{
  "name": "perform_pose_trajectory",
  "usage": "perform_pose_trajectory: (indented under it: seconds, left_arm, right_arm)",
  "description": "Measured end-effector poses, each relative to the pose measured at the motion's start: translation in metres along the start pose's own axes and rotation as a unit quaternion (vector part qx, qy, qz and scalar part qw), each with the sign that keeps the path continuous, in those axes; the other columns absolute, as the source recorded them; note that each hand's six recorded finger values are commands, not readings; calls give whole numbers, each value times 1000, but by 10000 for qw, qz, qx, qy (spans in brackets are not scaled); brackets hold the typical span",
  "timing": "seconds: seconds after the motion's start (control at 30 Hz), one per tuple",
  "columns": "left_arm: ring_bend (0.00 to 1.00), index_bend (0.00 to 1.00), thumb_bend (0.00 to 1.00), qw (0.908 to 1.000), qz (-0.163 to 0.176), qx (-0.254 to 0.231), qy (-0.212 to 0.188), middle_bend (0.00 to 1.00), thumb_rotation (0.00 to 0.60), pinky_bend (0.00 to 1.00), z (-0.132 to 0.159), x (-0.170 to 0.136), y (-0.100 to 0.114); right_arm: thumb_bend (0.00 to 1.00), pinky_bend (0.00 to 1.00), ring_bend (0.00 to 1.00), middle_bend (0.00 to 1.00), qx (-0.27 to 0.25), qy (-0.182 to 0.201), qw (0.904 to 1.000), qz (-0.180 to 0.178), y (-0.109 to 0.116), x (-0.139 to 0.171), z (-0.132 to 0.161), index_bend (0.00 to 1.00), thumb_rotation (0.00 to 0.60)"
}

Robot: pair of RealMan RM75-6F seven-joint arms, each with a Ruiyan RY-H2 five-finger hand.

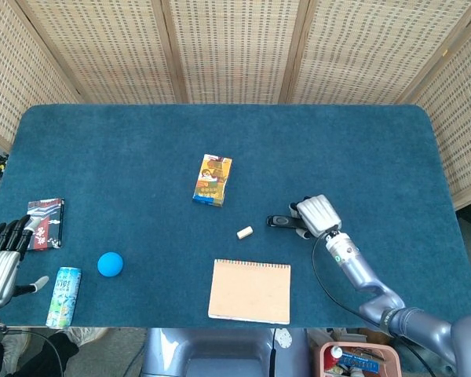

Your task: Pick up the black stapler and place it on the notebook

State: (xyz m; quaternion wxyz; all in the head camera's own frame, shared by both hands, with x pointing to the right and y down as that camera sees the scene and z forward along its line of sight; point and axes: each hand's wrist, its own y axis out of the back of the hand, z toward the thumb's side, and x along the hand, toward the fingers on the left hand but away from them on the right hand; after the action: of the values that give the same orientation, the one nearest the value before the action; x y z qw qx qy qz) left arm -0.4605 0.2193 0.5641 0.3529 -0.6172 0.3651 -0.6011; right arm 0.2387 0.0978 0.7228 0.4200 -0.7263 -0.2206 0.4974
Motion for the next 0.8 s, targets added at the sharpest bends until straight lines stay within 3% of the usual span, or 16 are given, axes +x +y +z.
perform_pose_trajectory:
  seconds: [0.17, 0.33, 0.53, 0.8]
  left_arm:
    - [0, 0, 0, 10000, 0, -2, -57, 0, 600, 0, 2, -2, 0]
    - [0, 0, 0, 9999, -4, 3, -126, 0, 600, 0, 6, -4, 0]
    - [0, 0, 0, 9998, 17, -7, -182, 0, 600, 0, 8, -6, 1]
    - [0, 0, 0, 9998, 7, -33, -182, 0, 600, 0, 7, -7, 2]
  right_arm:
    - [389, 601, 475, 621, -129, 497, 9984, -231, 25, 19, 15, 574, 600]
    - [398, 601, 475, 621, -253, 1067, 9937, -246, 41, 47, 39, 574, 600]
    - [400, 601, 475, 621, -59, 1682, 9857, 45, 33, 79, 75, 574, 600]
    - [414, 602, 477, 624, 285, 1981, 9796, 160, 20, 79, 113, 574, 600]
